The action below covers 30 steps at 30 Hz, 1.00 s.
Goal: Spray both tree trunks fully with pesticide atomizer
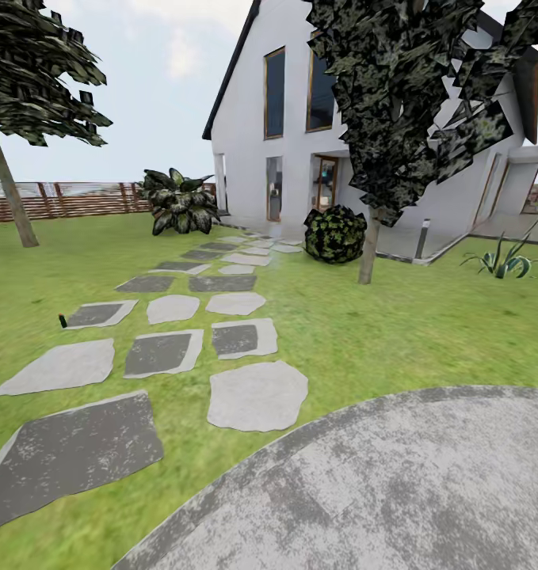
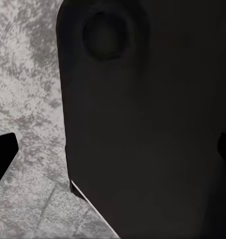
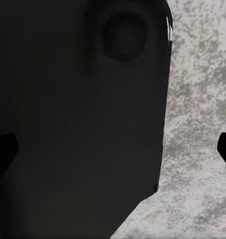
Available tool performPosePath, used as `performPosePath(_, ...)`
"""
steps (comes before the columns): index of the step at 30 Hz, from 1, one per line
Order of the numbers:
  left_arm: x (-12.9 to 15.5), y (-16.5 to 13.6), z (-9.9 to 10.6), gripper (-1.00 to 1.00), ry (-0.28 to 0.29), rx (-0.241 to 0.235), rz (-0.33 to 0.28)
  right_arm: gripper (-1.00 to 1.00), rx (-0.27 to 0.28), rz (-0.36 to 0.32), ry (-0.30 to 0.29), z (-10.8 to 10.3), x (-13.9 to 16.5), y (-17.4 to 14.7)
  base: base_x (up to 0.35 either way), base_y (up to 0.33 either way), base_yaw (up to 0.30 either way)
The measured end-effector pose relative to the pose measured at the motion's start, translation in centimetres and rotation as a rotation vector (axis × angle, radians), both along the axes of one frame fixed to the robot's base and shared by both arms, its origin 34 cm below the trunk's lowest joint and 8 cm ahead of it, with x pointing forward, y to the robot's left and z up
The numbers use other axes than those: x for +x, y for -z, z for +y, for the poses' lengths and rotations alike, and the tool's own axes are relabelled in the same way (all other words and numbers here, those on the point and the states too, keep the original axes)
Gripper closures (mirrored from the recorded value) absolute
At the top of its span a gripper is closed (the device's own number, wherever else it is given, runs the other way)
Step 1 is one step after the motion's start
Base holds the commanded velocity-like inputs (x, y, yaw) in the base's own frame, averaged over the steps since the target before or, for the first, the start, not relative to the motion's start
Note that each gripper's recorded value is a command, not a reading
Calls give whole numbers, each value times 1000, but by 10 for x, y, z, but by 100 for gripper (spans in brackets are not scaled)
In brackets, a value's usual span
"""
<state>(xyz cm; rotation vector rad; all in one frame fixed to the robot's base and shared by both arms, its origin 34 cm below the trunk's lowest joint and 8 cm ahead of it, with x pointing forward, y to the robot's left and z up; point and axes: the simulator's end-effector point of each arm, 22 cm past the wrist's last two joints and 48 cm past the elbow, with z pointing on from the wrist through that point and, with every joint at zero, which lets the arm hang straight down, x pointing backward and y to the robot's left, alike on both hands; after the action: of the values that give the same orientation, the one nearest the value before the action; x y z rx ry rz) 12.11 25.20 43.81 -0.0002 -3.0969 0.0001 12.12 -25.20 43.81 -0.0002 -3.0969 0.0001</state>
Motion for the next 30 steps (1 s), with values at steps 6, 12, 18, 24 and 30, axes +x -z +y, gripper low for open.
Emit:
performPosePath(6, -8, 0, -8, -100, 1, -12, 14, -100, 19, -8, 0, 17, 2, 0, 0, 0, 0)
performPosePath(12, -7, 0, -7, -100, 0, -11, 13, -100, 46, -38, -2, 39, 18, 0, 0, 0, 0)
performPosePath(18, -7, 0, -7, -100, 1, -11, 12, -100, 51, -45, -4, 43, 21, -1, 0, 0, 0)
performPosePath(24, 4, 0, -7, -100, 6, -11, -19, -100, 48, -64, -6, 43, 26, -1, 0, 0, 0)
performPosePath(30, 123, -15, -2, -100, 9, -5, -406, -100, -58, -398, -14, -38, 123, -15, 0, 0, 0)
